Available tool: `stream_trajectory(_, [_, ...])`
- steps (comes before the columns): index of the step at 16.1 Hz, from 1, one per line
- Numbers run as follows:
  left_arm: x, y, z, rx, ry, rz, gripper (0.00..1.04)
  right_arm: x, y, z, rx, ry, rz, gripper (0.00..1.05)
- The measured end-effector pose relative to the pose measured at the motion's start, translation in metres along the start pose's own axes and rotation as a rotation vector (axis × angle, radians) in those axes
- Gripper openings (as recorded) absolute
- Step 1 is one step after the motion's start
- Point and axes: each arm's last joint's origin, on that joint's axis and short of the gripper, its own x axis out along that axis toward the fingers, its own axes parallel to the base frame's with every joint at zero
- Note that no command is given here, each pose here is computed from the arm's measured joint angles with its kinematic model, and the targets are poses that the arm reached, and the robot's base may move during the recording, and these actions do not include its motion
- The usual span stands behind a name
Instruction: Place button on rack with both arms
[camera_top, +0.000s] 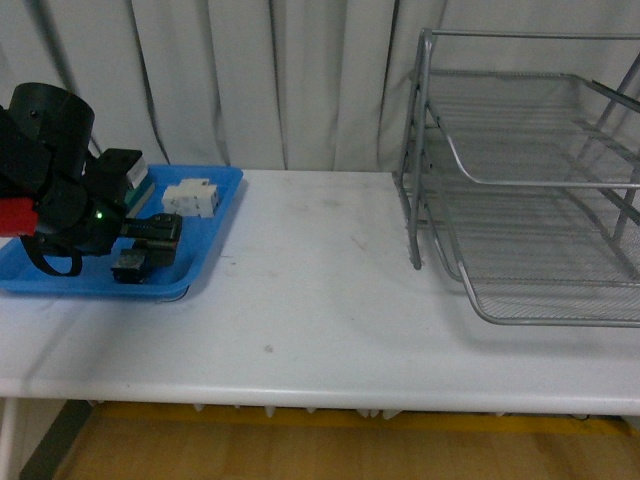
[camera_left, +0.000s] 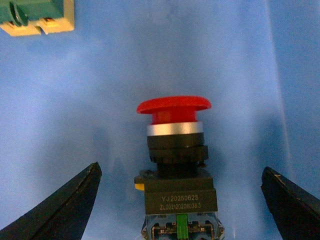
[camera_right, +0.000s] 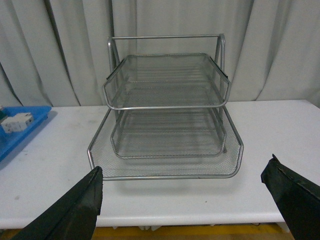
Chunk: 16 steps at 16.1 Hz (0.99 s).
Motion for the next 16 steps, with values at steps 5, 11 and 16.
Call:
stream_trajectory(5, [0.008,0.000,-0.010,0.023,0.052,-0.018,0.95,0.000,0.000,0.000,0.000,0.000,0.000,0.98])
stream_trajectory(11, [0.007,0.001,-0.008,0.046,0.060,0.025,0.37,0.000,0.000,0.000,0.000,0.000,0.000,0.98])
stream_trajectory(16, [-0.070,-0.005,0.021,0.017,-0.124,-0.039,0.36,0.000,0.000,0.000,0.000,0.000,0.000,0.98])
